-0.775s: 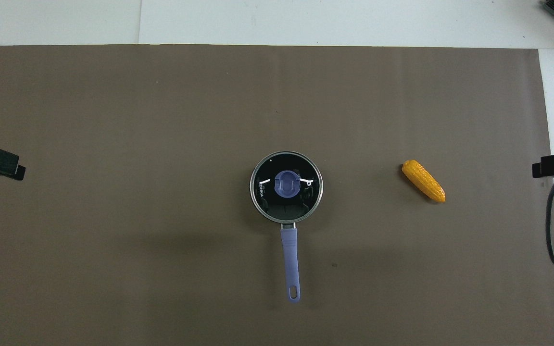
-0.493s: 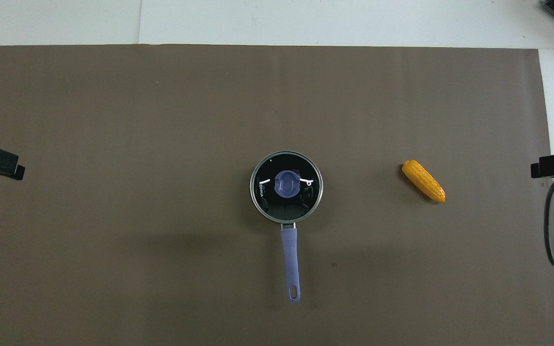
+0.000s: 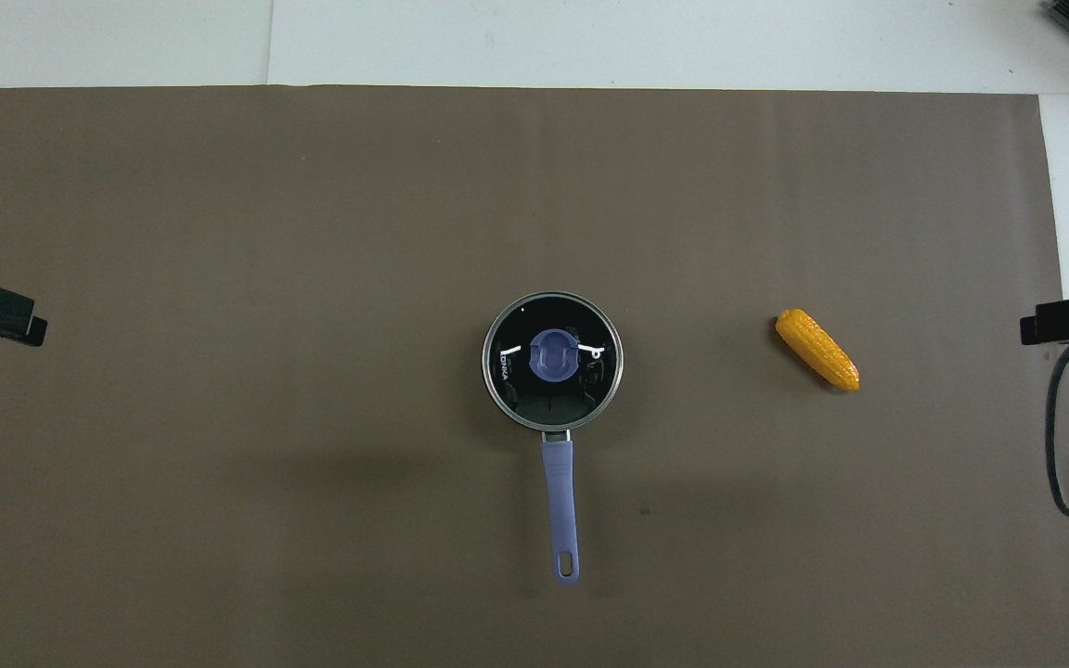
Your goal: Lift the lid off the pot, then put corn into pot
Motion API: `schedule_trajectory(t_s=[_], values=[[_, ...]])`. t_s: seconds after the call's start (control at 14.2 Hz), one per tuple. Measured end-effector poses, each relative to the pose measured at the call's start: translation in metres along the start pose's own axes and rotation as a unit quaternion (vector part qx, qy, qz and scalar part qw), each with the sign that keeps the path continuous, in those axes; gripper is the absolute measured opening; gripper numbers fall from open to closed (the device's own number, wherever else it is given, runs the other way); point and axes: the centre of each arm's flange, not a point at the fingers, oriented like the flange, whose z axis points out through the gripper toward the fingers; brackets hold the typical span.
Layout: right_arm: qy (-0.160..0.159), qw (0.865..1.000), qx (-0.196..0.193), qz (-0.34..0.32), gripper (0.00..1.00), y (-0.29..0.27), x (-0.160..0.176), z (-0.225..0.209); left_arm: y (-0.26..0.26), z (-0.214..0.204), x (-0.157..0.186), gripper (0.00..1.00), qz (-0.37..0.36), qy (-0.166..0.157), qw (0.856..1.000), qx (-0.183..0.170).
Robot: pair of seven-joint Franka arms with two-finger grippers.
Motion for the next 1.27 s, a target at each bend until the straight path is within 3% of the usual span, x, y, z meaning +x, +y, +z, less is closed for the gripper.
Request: schedule_trajectory(t_s=[1.27], values=[[-0.002,1.000,0.000,0.001,1.00,0.001,0.000,0.002,0.039,0.001,0.001,1.00,0.053,-0.001,0.999,0.003]])
